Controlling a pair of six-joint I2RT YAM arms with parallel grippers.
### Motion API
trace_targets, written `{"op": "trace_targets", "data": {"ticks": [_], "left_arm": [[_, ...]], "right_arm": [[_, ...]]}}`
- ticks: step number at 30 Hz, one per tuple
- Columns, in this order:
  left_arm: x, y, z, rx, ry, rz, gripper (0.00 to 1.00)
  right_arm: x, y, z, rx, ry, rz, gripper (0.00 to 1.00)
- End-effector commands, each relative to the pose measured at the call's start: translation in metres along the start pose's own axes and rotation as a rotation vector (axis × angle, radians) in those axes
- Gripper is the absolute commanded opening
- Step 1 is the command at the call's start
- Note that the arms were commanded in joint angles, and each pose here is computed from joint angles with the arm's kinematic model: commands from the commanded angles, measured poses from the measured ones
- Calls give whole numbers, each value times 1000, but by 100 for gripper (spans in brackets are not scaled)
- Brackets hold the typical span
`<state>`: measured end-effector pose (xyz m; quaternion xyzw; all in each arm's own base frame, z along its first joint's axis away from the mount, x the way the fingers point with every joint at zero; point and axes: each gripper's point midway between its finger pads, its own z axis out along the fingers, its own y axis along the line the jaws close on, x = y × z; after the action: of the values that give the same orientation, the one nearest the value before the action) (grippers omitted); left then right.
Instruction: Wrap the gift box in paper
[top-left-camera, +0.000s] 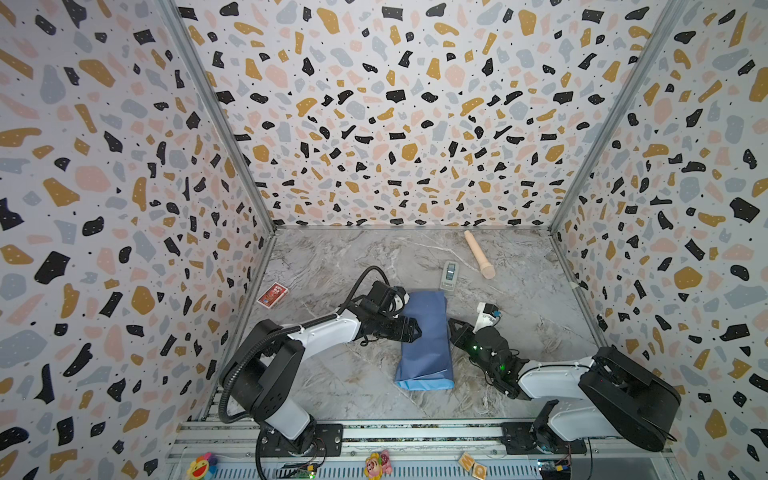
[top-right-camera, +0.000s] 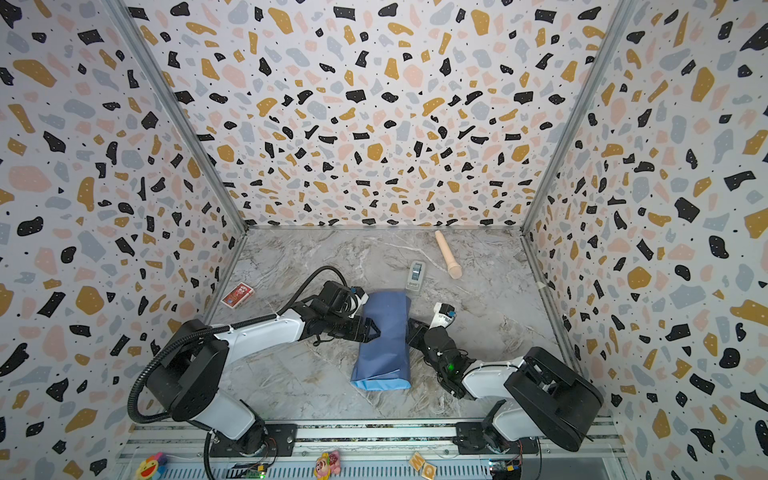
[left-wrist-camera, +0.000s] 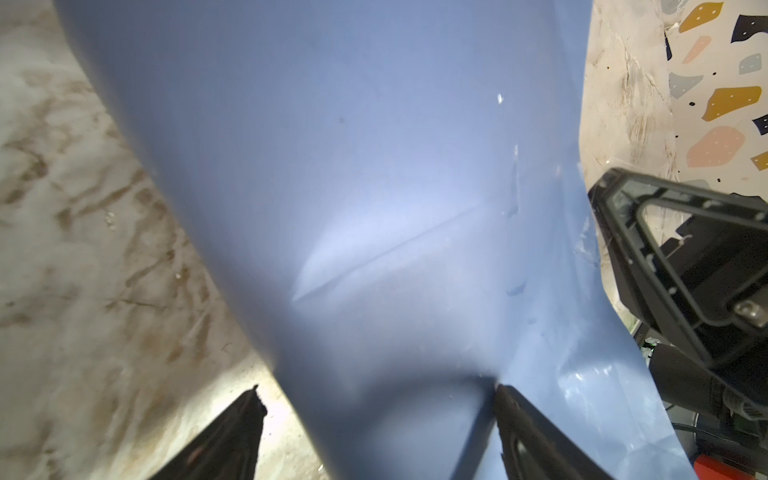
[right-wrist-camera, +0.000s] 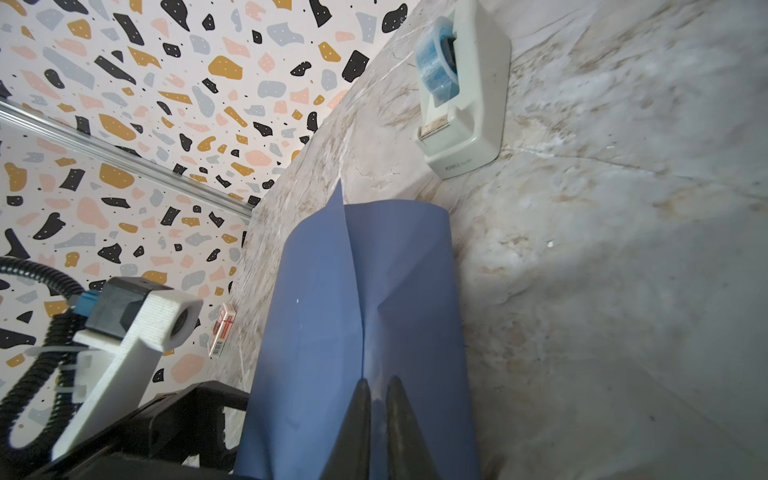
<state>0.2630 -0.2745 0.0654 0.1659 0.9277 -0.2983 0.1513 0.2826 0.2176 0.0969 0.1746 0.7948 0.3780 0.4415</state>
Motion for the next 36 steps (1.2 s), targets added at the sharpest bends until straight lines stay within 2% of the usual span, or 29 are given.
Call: {"op": "trace_targets", "data": {"ticks": [1, 8, 14, 18, 21, 27, 31, 36], "left_arm": [[46, 51, 15, -200, 145, -43, 87], [46, 51, 15, -198, 145, -42, 87], [45, 50, 15, -198, 143, -42, 87], [45, 51, 15, -200, 143, -42, 87], [45, 51, 15, -199, 143, -45, 87], [45, 51, 15, -203, 143, -45, 87], [45, 52, 15, -205, 142, -45, 87], [44, 52, 15, -206, 140, -44, 87]], "right_arm": [[-7, 4, 0, -11, -18, 10, 13], [-4, -4, 0, 11, 6, 9, 27], [-17, -21, -6, 65, -8, 3, 40], [-33, -26, -16, 97, -28, -54, 45], [-44, -21, -24, 128, -17, -158, 47], [-45, 5, -33, 169, 153, -397, 49], [-31, 19, -35, 176, 297, -471, 49], [-13, 38, -33, 197, 423, -540, 43]]}}
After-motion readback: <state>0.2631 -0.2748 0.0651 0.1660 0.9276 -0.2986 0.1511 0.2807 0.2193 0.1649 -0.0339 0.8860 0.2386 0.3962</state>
